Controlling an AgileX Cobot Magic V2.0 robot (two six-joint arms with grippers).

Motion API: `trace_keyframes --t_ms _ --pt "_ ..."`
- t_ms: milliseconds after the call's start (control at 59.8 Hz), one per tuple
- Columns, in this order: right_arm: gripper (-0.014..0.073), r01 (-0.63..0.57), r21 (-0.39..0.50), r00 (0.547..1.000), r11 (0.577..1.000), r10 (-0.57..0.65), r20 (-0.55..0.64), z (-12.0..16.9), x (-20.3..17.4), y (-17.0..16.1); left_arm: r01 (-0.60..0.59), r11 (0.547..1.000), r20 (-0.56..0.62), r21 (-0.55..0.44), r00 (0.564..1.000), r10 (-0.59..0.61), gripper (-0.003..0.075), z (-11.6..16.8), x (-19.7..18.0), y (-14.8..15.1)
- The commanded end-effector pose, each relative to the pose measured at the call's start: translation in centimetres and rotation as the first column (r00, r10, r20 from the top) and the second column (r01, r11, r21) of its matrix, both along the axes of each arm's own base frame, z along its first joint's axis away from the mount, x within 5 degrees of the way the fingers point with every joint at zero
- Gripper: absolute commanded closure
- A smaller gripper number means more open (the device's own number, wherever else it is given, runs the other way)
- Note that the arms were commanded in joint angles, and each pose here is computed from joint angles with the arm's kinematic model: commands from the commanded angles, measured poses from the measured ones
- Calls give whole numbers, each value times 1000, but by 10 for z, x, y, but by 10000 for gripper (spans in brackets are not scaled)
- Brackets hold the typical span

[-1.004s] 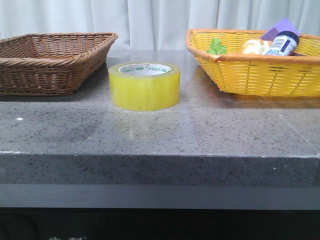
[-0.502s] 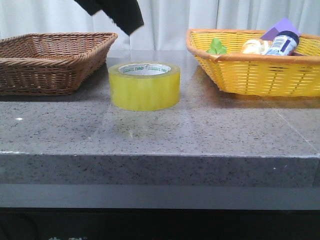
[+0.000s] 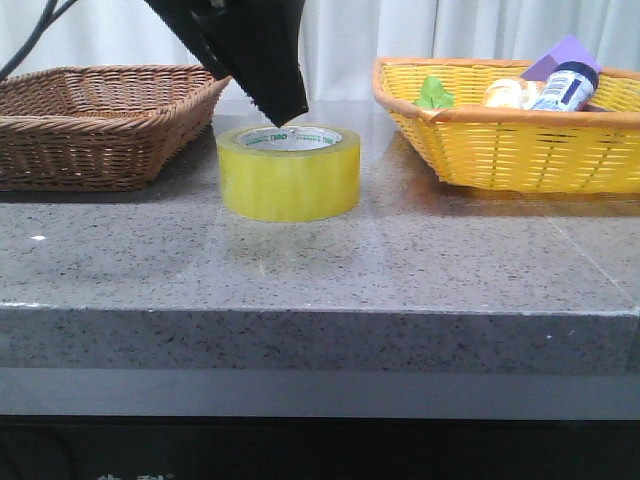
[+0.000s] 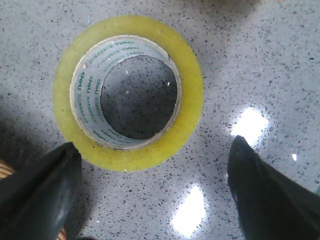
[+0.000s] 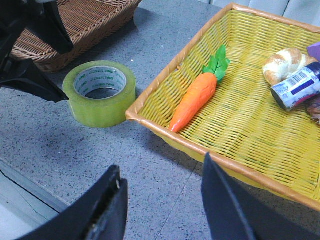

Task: Transfer tape with both arms
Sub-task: 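Lower the left gripper into the tape roll's hole and close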

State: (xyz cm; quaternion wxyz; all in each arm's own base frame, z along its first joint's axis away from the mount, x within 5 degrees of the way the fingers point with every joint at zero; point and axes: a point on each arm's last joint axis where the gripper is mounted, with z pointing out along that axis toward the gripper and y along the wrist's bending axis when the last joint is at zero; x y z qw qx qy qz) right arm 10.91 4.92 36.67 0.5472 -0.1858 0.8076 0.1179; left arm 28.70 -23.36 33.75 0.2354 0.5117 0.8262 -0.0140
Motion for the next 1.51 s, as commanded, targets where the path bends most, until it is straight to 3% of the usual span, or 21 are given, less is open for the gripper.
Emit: trace_keyframes --t_ms 0,134,703,1272,1355,1489 --pt "222 9 47 995 999 -14 96 15 1 -1 28 998 61 -48 998 -25 133 21 -5 -1" --pt "222 9 47 995 999 -14 96 15 1 -1 84 996 18 -21 996 -84 133 12 -5 -5" --pt "222 9 47 995 999 -14 96 15 1 -1 145 987 87 -67 986 -139 133 11 4 -15" --pt "222 9 47 995 999 -14 96 15 1 -1 154 988 31 -25 988 -153 141 -29 25 -31" --pt "222 9 47 995 999 -14 96 15 1 -1 146 989 24 -24 989 -145 189 -30 27 -30" --pt "222 9 47 995 999 -14 96 15 1 -1 137 990 11 -31 991 -137 384 -28 30 -28"
